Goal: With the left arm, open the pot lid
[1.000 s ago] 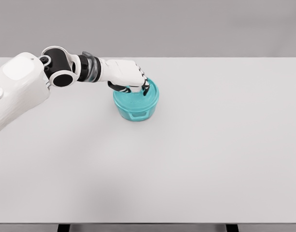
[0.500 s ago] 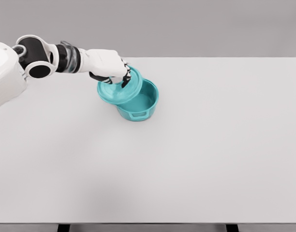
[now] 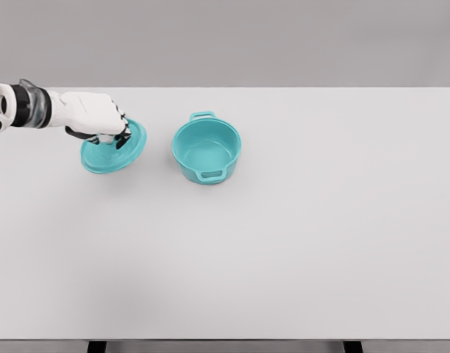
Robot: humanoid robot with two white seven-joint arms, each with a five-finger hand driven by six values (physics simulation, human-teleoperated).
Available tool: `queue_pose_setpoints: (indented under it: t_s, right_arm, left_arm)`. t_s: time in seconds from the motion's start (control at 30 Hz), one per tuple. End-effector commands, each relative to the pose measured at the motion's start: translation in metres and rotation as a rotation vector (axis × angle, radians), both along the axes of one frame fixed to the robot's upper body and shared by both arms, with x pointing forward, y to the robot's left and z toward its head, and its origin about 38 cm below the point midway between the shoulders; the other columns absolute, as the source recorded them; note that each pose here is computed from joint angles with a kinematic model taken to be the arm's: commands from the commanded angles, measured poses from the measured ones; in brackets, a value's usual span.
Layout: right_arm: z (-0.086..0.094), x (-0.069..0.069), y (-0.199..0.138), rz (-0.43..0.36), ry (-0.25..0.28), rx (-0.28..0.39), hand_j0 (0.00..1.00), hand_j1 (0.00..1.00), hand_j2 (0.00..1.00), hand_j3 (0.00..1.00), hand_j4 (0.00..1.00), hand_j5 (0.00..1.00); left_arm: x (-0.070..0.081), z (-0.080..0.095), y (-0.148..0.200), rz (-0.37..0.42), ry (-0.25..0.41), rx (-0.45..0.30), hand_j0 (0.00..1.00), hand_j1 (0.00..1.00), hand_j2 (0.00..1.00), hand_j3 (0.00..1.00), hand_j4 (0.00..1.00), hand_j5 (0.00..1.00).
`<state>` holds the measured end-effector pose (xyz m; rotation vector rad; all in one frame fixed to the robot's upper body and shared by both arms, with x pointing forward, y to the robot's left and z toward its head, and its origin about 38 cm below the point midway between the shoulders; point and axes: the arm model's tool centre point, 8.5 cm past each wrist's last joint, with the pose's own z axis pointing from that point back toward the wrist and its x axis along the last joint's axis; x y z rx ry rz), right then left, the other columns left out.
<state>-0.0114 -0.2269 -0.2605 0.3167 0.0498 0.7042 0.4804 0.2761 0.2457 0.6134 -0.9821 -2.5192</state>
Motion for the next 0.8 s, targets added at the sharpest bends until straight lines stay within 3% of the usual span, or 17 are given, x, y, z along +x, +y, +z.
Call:
queue_pose_setpoints:
  t_s: [0.0, 0.03, 0.1, 0.2, 0.43, 0.47, 0.53, 0.57, 0.63, 0.77]
  right_arm:
    - [0.0, 0.0, 0.0, 0.0, -0.001, -0.001, 1.0, 1.0, 1.0, 1.0, 1.0, 1.0]
    - [0.0, 0.0, 0.0, 0.0, -0.001, -0.001, 1.0, 1.0, 1.0, 1.0, 1.0, 1.0]
    - [0.0, 0.0, 0.0, 0.0, 0.0, 0.0, 1.0, 1.0, 1.0, 1.0, 1.0, 1.0]
    - [0.0, 0.0, 0.0, 0.0, 0.0, 0.0, 1.0, 1.0, 1.0, 1.0, 1.0, 1.0]
    - [0.0, 0.0, 0.0, 0.0, -0.001, -0.001, 1.0, 1.0, 1.0, 1.0, 1.0, 1.0]
    - [0.0, 0.0, 0.0, 0.0, 0.0, 0.0, 1.0, 1.0, 1.0, 1.0, 1.0, 1.0]
    - [0.0, 0.0, 0.0, 0.0, 0.0, 0.0, 1.0, 1.0, 1.0, 1.0, 1.0, 1.0]
    - [0.0, 0.0, 0.0, 0.0, 0.0, 0.0, 1.0, 1.0, 1.0, 1.0, 1.0, 1.0]
    - [0.0, 0.0, 0.0, 0.0, 0.0, 0.0, 1.0, 1.0, 1.0, 1.0, 1.0, 1.0]
    - [0.0, 0.0, 0.0, 0.0, 0.0, 0.0, 1.0, 1.0, 1.0, 1.0, 1.0, 1.0]
  left_arm:
    - [0.0, 0.0, 0.005, 0.007, -0.002, 0.008, 0.53, 0.53, 0.53, 0.53, 0.53, 0.53]
    - [-0.001, -0.003, 0.005, 0.008, 0.005, 0.008, 0.55, 0.55, 0.55, 0.55, 0.55, 0.55]
    - [-0.001, -0.005, 0.005, 0.01, 0.01, 0.003, 0.81, 0.81, 0.81, 0.81, 0.81, 0.81]
    - [-0.001, -0.006, 0.005, 0.013, 0.012, 0.002, 1.0, 1.0, 1.0, 1.0, 1.0, 1.0]
    - [0.0, -0.006, 0.013, 0.033, 0.016, 0.004, 1.0, 1.0, 1.0, 1.0, 1.0, 1.0]
    - [0.0, -0.002, 0.025, 0.063, 0.01, 0.005, 1.0, 1.0, 1.0, 1.0, 1.0, 1.0]
    - [0.001, -0.01, 0.067, 0.182, 0.059, -0.018, 1.0, 1.0, 1.0, 1.0, 1.0, 1.0]
    - [0.006, -0.014, 0.09, 0.276, 0.109, -0.111, 1.0, 1.0, 1.0, 1.0, 1.0, 1.0]
    - [0.011, -0.02, 0.117, 0.38, 0.143, -0.164, 1.0, 1.0, 1.0, 1.0, 1.0, 1.0]
    - [0.014, -0.026, 0.13, 0.426, 0.151, -0.166, 1.0, 1.0, 1.0, 1.0, 1.0, 1.0]
